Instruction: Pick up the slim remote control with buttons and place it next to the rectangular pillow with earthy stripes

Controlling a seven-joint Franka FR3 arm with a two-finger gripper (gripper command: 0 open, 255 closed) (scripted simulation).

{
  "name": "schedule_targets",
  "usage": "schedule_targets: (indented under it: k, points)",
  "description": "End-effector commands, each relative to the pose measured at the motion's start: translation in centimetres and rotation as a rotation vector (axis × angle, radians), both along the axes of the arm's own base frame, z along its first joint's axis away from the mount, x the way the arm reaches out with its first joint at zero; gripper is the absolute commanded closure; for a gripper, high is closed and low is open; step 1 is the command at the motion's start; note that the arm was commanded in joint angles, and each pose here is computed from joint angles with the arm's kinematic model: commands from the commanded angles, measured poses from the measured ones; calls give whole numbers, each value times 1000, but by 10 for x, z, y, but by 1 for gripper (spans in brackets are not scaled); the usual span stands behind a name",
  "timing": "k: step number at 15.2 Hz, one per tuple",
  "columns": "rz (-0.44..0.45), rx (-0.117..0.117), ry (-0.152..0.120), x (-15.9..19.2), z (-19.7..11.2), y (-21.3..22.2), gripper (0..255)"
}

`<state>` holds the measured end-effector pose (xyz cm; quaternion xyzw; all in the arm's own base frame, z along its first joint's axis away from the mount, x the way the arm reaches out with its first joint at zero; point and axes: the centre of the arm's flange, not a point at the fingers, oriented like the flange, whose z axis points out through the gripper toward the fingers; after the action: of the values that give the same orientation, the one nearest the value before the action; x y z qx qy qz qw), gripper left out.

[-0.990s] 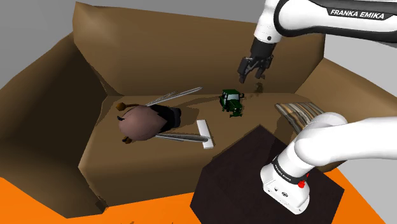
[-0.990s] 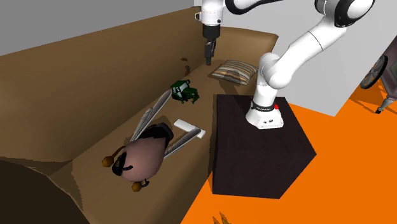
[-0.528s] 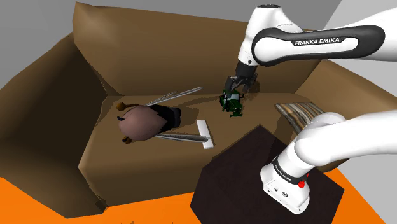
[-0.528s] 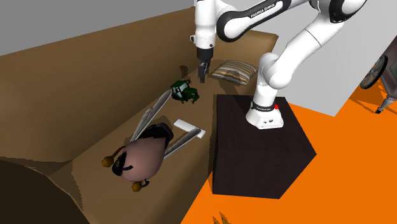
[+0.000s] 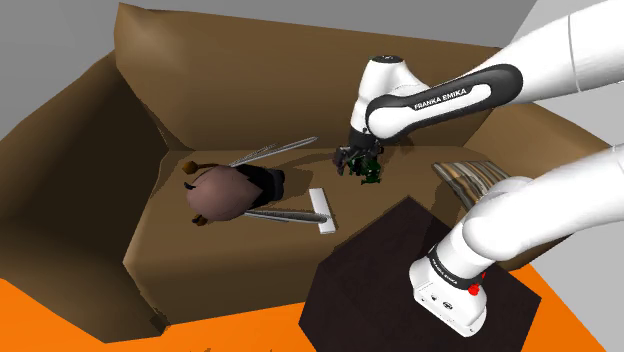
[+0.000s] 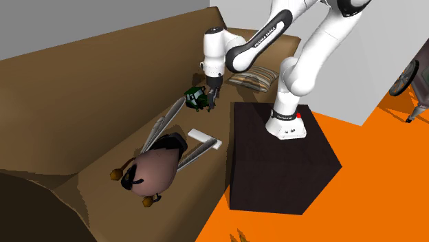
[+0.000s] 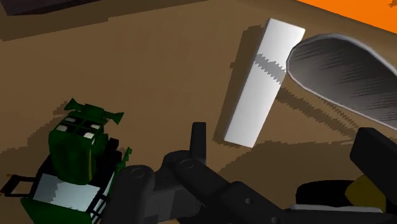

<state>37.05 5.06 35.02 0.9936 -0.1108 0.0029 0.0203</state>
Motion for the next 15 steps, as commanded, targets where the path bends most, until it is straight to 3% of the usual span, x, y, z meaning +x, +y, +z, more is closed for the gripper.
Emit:
schedule_targets:
  k: [1,15]
  points:
    - [-9,-1,-3,8,-27,3,0]
    - [-70,-11,-11,61,-201,25,0]
